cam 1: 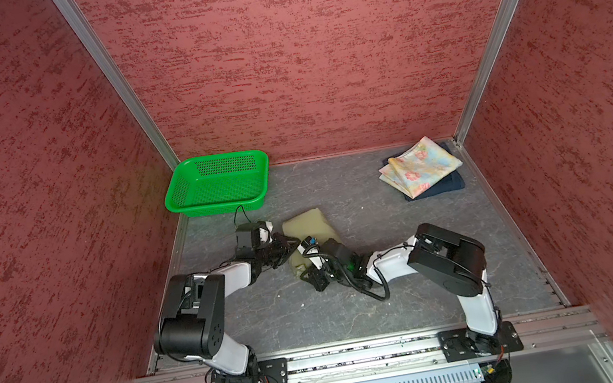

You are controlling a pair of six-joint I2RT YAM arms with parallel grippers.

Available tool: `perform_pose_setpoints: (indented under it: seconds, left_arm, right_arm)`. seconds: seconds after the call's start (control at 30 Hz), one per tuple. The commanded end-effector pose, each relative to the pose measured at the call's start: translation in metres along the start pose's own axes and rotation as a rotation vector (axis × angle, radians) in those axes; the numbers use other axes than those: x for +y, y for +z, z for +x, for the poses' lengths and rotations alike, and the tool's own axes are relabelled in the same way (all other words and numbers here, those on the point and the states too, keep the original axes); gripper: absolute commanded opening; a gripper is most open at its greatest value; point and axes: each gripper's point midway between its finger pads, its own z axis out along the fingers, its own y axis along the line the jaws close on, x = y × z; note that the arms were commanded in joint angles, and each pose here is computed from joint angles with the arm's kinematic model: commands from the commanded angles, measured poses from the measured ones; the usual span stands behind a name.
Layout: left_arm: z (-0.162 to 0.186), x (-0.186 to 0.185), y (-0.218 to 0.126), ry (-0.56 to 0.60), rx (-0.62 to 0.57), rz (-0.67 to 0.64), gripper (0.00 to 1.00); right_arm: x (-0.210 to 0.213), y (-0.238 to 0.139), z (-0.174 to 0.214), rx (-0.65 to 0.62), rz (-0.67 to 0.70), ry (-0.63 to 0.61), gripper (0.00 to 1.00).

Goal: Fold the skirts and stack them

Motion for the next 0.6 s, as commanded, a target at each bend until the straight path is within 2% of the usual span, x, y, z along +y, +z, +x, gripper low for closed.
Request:
perform_pose_setpoints:
  seconds: [0.0, 0.17, 0.27, 0.43, 0.57]
  left_arm:
    - [-0.005, -0.007, 0.008, 0.017, -0.010, 0.040, 0.23]
    - [-0.005, 0.025, 0.012, -0.016, -0.019, -0.056, 0.21]
    - [-0.005, 0.047, 0.011, -0.037, -0.020, -0.126, 0.21]
    - [-0.002, 0.064, 0.013, -0.050, -0.008, -0.161, 0.20]
    - [0.001, 0.073, 0.015, -0.052, 0.000, -0.178, 0.19]
  right_arm:
    - [-0.006, 0.003, 0.005, 0.007, 0.008, 0.010, 0.15]
    - [-0.006, 0.001, 0.005, 0.007, 0.015, 0.017, 0.16]
    - [-0.007, -0.001, 0.003, 0.001, 0.023, 0.019, 0.21]
    - [-0.009, -0.016, -0.012, -0.030, 0.063, 0.038, 0.44]
    - [-0.022, -0.050, -0.040, -0.110, 0.099, 0.071, 0.64]
